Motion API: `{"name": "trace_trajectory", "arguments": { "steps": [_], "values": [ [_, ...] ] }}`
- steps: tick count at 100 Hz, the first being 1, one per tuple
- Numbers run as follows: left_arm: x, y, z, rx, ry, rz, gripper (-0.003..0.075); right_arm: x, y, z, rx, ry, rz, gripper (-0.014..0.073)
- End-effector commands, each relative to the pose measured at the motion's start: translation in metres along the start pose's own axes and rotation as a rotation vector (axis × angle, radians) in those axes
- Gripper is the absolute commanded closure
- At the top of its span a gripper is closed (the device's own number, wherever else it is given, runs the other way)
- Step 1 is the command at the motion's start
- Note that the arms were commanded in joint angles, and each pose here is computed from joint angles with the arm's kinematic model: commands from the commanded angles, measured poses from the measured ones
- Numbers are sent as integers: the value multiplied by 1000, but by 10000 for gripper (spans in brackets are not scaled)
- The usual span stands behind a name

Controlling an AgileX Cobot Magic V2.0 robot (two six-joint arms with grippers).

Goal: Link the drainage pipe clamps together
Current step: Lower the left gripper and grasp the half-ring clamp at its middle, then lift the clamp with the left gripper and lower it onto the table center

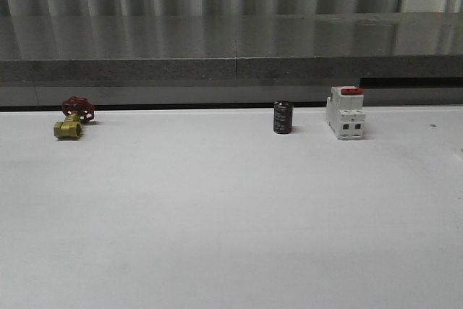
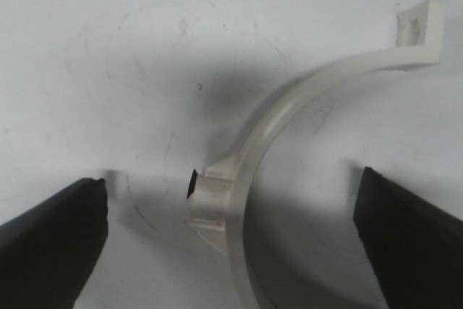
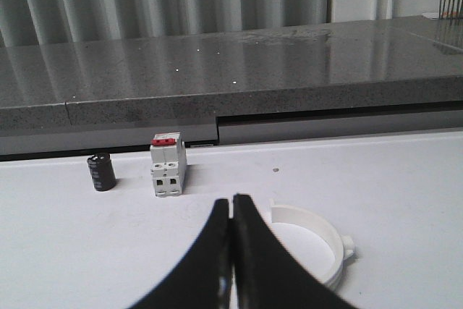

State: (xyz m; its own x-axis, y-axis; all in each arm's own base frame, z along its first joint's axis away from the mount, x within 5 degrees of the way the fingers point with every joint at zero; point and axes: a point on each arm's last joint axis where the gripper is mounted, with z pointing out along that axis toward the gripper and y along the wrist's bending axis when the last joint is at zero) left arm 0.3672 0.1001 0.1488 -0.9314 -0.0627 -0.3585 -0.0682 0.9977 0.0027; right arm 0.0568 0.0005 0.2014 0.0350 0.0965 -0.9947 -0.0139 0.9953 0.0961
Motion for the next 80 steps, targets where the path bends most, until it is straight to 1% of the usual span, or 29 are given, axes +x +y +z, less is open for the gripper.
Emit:
{"name": "trace_trajectory", "arguments": {
  "steps": [1,7,12,15,17,22,24,25,26,29,35,39,46,61,71,80],
  "values": [
    [-15,2,-22,-23,-103,4,95,-14,2,-2,-10,-114,-9,662],
    [-15,2,-22,-22,-102,4,148,-14,2,-2,-10,-114,-9,662],
    [-15,2,-22,-21,-98,4,214,-14,2,-2,-10,-114,-9,662],
    [-15,2,-22,-20,-97,4,274,-14,2,-2,-10,-114,-9,662],
    [-15,2,-22,-20,-97,4,300,-14,2,-2,-10,-114,-9,662],
    [-15,2,-22,-20,-95,4,414,-14,2,-2,-10,-114,-9,662],
    [-15,2,-22,-20,-95,4,443,-14,2,-2,-10,-114,-9,662],
    [-15,2,-22,-20,-95,4,487,-14,2,-2,-10,-114,-9,662],
    [-15,2,-22,-20,-95,4,487,-14,2,-2,-10,-114,-9,662],
    [-14,2,-22,-19,-93,4,558,-14,2,-2,-10,-114,-9,662],
    [-14,2,-22,-19,-93,4,660,-14,2,-2,-10,-114,-9,662],
    [-14,2,-22,-18,-89,4,707,-14,2,-2,-10,-114,-9,662],
    [-14,1,-23,-14,-86,0,742,-14,2,-2,-10,-114,-9,662],
    [-15,-8,-37,24,-94,-22,741,-14,2,-2,-10,-114,-9,662],
    [-18,-25,-58,70,-119,-21,741,-14,2,-2,-10,-114,-9,662],
    [-20,-48,-83,124,-151,-19,741,-14,2,-2,-10,-114,-9,662]
  ]
}}
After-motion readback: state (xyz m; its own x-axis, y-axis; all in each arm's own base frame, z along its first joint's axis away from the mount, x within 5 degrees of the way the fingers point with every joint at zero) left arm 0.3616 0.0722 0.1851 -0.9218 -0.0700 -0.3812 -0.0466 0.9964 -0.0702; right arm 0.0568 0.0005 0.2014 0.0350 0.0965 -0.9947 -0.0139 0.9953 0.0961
